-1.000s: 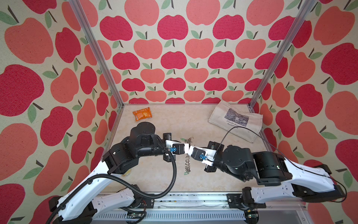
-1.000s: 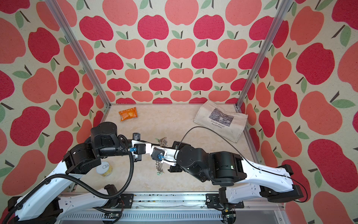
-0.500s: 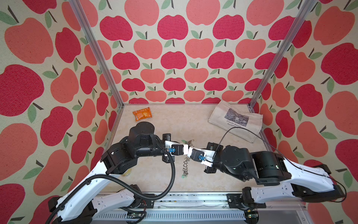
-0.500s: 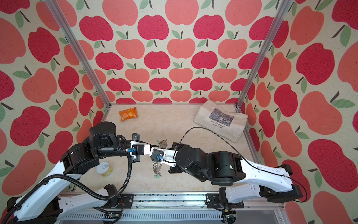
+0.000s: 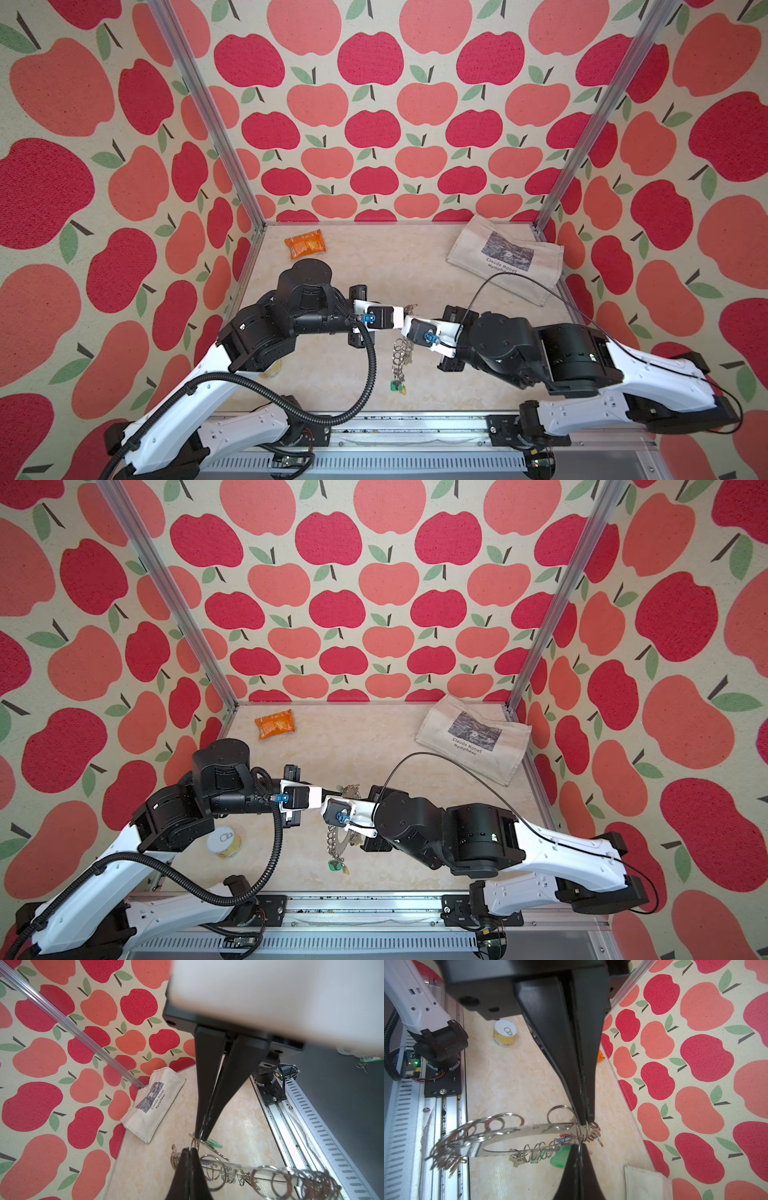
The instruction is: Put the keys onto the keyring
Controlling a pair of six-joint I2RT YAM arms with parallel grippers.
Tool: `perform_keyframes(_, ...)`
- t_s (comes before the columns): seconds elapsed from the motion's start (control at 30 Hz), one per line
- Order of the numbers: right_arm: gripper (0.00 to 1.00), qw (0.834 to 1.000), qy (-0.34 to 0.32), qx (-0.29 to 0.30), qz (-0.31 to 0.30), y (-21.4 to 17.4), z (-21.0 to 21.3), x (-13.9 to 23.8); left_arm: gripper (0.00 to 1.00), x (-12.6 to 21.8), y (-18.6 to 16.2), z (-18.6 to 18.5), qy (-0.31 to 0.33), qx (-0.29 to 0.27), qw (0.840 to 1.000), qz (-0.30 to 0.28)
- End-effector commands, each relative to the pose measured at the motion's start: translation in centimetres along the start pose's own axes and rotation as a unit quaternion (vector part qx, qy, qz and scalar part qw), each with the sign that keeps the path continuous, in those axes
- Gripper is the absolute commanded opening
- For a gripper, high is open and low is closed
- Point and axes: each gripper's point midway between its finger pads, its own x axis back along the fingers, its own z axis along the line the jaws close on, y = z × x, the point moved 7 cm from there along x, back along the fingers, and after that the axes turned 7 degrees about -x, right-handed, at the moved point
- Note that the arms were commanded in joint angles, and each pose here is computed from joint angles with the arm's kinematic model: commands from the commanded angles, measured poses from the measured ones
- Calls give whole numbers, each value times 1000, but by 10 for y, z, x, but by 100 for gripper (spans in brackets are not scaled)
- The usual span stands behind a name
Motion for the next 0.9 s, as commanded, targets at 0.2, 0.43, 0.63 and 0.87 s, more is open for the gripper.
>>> perform_keyframes(0.2, 0, 999, 35, -15, -3, -8, 9, 2, 0, 25, 34, 24, 77, -15, 992, -103)
perform_keyframes(0.43, 0, 996, 57, -49, -41, -8, 10, 2, 0, 29, 37, 28, 91, 4, 984, -153)
perform_keyframes(0.63, 0, 992, 78, -70, -73, -6, 14, -1, 0, 27, 36, 28, 90, 19, 978, -187)
perform_keyframes(0.87, 13, 989, 65, -89, -96, -3, 1, 15, 0, 26, 32, 24, 78, 26, 975, -205)
